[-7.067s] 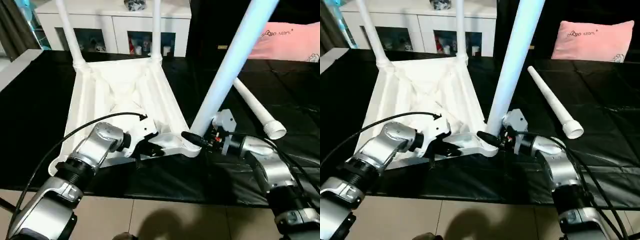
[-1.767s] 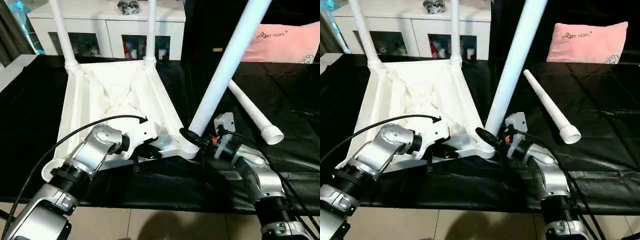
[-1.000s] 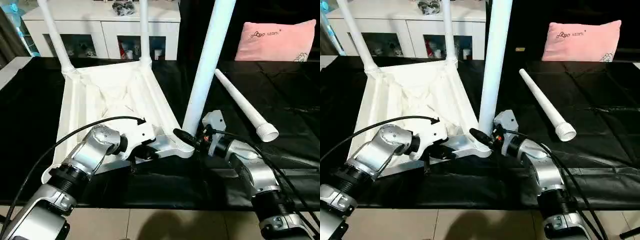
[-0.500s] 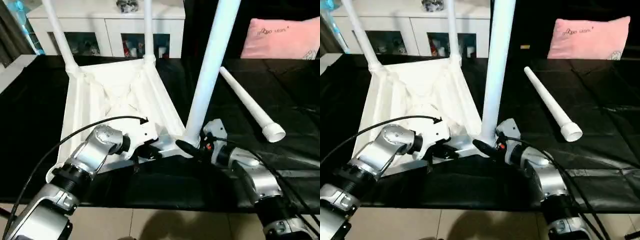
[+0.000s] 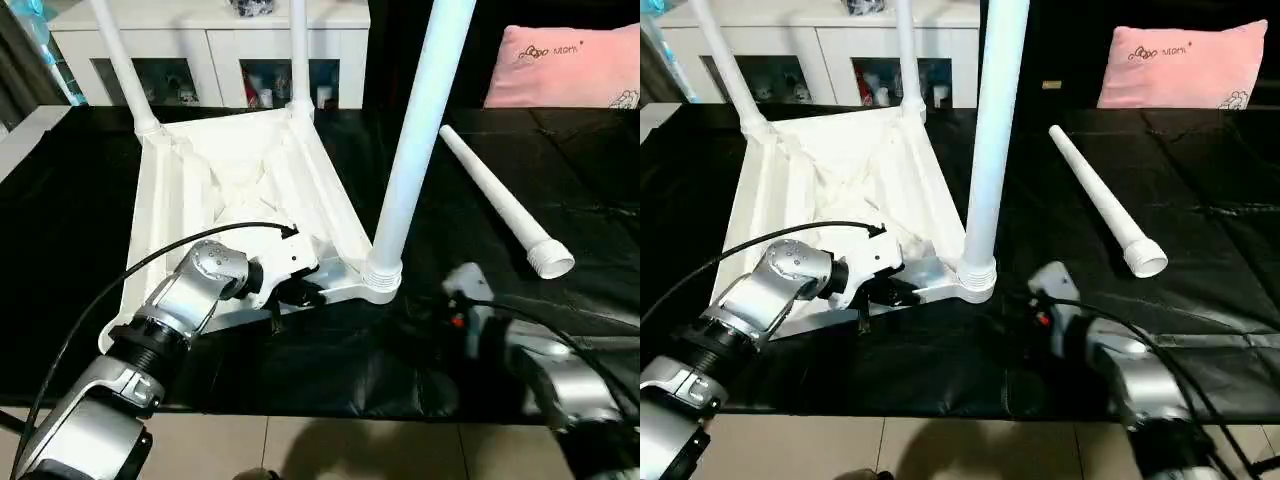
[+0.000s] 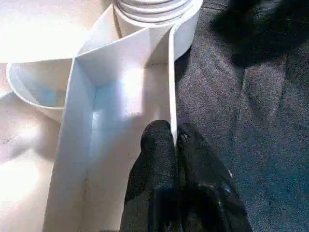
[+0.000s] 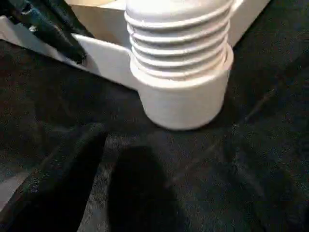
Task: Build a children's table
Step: Rotate leg to tighten
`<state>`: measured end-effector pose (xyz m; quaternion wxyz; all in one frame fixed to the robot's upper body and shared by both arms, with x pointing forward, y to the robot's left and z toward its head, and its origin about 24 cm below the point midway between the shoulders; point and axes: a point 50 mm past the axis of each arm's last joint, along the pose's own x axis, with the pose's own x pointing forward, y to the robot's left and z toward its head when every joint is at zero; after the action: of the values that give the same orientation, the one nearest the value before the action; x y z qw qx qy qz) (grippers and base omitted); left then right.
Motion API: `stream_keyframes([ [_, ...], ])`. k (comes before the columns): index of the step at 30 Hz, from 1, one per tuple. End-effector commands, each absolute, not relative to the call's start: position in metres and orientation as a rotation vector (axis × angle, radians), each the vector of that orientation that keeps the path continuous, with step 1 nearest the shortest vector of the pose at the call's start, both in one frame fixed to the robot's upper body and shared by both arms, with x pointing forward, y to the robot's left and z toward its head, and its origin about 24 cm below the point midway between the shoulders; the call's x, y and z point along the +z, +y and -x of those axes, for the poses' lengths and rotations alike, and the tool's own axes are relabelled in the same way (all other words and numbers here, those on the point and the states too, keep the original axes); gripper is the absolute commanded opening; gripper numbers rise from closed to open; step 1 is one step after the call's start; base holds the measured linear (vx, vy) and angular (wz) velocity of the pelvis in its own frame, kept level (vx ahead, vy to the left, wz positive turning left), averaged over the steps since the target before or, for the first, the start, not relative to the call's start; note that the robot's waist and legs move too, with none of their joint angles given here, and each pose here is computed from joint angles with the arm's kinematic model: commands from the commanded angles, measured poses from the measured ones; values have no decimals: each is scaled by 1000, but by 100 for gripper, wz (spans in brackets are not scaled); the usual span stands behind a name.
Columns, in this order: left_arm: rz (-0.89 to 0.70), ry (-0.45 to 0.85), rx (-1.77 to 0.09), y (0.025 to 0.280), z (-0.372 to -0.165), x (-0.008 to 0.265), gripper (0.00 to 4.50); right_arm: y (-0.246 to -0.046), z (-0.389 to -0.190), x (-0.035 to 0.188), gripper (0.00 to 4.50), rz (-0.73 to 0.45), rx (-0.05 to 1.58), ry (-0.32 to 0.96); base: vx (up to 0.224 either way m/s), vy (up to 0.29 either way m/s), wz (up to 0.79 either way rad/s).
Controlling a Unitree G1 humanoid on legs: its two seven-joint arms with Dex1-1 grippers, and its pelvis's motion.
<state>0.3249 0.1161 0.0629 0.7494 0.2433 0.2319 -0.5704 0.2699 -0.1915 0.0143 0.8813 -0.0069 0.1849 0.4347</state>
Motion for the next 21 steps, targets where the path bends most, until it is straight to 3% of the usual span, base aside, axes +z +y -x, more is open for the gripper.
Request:
stream_keyframes([
  [1, -565, 497, -1208, 120, -331, 68, 0, -197, -270, 24, 448, 13, 919, 362, 0, 0, 0],
  [6, -567, 500, -1214, 121, -331, 68, 0, -206, -271, 32, 448, 41, 914, 342, 0, 0, 0],
  [11, -577, 501, -1241, 124, -331, 67, 0, -217, -276, 54, 448, 85, 922, 290, 0, 0, 0],
  [21, -583, 438, -1349, 124, -326, 73, 0, -204, -282, 73, 448, 167, 1021, 263, 0, 0, 0],
])
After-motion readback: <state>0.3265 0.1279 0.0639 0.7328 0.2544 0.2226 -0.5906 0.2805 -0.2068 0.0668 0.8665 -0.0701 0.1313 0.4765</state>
